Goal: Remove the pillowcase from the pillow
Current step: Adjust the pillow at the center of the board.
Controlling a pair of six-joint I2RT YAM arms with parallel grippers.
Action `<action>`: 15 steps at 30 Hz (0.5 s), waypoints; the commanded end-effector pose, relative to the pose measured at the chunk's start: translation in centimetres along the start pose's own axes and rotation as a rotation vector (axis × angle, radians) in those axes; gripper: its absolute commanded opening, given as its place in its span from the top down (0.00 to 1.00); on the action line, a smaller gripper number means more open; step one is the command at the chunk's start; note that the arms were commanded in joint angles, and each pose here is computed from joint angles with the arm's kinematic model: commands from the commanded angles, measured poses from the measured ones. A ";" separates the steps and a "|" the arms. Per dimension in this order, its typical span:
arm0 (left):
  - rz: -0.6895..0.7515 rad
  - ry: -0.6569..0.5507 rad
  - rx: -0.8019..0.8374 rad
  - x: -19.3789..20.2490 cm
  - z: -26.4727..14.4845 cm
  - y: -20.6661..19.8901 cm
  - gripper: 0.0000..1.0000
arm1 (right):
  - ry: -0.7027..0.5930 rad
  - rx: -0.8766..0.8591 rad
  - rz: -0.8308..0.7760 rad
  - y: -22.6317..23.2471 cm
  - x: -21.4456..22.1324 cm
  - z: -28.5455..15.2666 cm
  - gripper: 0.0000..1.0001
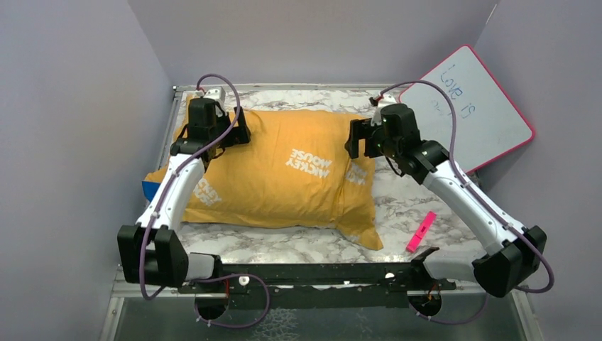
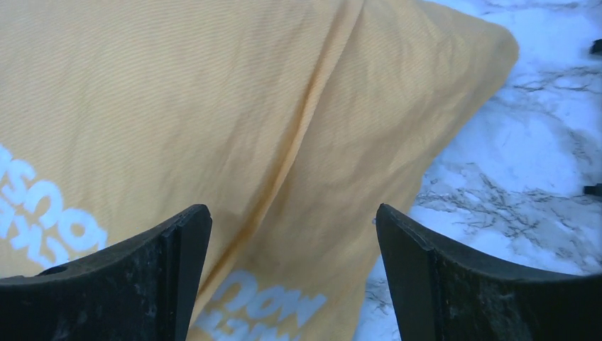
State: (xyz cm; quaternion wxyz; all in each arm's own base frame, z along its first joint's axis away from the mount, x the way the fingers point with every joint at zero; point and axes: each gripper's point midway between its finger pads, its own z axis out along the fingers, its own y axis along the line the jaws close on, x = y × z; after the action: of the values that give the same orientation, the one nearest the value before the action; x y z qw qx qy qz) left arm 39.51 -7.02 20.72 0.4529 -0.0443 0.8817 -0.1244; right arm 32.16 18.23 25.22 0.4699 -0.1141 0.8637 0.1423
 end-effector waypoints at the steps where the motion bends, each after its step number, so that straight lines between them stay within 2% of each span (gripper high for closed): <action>1: -0.008 0.051 0.019 2.9 -3.1 -0.2 0.01 | 0.167 -0.057 0.063 1.4 3.8 3.1 0.11; 2: -0.010 0.047 0.016 3.0 -3.6 -0.2 0.01 | 0.232 -0.135 0.081 2.8 5.1 3.8 0.16; 4: -0.009 0.039 0.013 3.0 -4.8 -0.2 0.01 | 0.346 -0.282 0.127 5.6 7.3 4.5 0.35; 6: 0.005 0.026 0.025 2.7 -5.7 -0.5 0.01 | 0.398 -0.446 0.189 8.5 8.3 4.5 0.55; 7: 0.013 0.017 0.036 2.4 -6.2 -0.7 0.01 | 0.398 -0.521 0.221 9.7 8.3 4.2 0.61; 9: 0.028 0.003 0.066 1.8 -7.0 -1.3 0.01 | 0.369 -0.613 0.281 11.3 7.5 3.4 0.65; 11: 0.046 -0.002 0.107 1.2 -7.6 -2.2 0.01 | 0.333 -0.644 0.324 11.8 6.8 2.9 0.80; 13: 0.069 0.014 0.138 1.2 -7.7 -2.7 0.01 | 0.299 -0.677 0.346 12.3 6.0 2.2 0.83; 15: 0.052 0.066 0.093 1.9 -7.6 -2.0 0.01 | 0.262 -0.704 0.351 12.6 4.9 1.3 0.87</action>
State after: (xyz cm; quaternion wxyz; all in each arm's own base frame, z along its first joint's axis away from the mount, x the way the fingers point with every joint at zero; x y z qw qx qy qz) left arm 33.18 -7.24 23.67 0.4562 -0.0158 0.8781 -0.1436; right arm 29.32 27.21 17.91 0.2782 -0.1132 0.8734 0.3834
